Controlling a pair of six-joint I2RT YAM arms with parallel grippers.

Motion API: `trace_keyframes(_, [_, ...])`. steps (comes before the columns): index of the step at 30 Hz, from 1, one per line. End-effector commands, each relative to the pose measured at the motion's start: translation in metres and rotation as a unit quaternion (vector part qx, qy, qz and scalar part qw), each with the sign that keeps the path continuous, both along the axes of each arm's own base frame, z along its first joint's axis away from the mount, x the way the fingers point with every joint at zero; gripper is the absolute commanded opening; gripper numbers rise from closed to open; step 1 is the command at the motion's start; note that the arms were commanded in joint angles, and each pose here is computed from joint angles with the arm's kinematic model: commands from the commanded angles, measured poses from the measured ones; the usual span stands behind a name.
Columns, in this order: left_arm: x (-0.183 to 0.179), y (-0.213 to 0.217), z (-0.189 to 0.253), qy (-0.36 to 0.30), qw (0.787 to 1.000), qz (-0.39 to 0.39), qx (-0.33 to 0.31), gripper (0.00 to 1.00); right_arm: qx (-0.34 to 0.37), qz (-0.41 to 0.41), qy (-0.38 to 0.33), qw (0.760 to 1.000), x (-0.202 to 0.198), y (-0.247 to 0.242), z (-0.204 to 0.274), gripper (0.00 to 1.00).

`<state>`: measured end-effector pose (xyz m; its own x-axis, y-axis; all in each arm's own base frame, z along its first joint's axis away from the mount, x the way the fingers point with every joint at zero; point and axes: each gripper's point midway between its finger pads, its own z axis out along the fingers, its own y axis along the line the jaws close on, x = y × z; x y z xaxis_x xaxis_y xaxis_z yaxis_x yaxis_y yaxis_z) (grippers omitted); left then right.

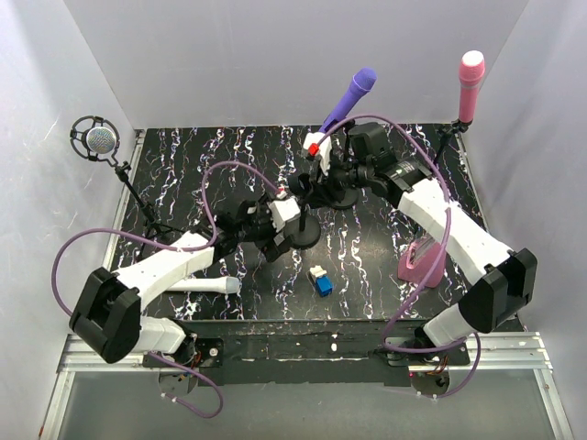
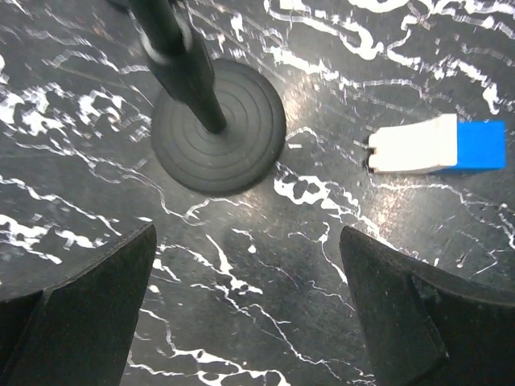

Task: Remove the microphone from the stand

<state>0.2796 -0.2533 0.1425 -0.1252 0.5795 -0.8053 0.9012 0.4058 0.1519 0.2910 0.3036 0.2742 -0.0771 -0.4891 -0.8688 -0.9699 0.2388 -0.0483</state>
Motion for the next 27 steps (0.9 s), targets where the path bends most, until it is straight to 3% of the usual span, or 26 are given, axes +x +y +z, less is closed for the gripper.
trace_keyframes(1, [0.016, -0.012, 0.009, -0.066, 0.995, 0.016, -0.066, 0.98, -0.059, 0.002, 0.064, 0.996, -0.011, -0.013, -0.071, 0.01])
trace_keyframes(8, [0.011, 0.008, 0.015, -0.026, 0.998, 0.047, -0.032, 0.98, -0.082, 0.003, 0.098, 0.992, -0.001, -0.006, -0.103, 0.01])
trace_keyframes(12, [0.016, 0.026, 0.033, -0.039, 0.997, 0.056, -0.022, 0.98, -0.088, 0.002, 0.106, 0.991, -0.004, -0.009, -0.109, 0.01])
trace_keyframes(21, [0.027, 0.008, 0.062, -0.061, 0.994, 0.041, -0.078, 0.98, -0.061, -0.002, 0.067, 0.996, 0.013, 0.0, -0.074, 0.01])
trace_keyframes(27, [0.044, -0.015, 0.079, -0.073, 0.99, 0.026, -0.12, 0.98, -0.017, -0.011, 0.003, 1.0, 0.034, 0.005, -0.012, 0.01])
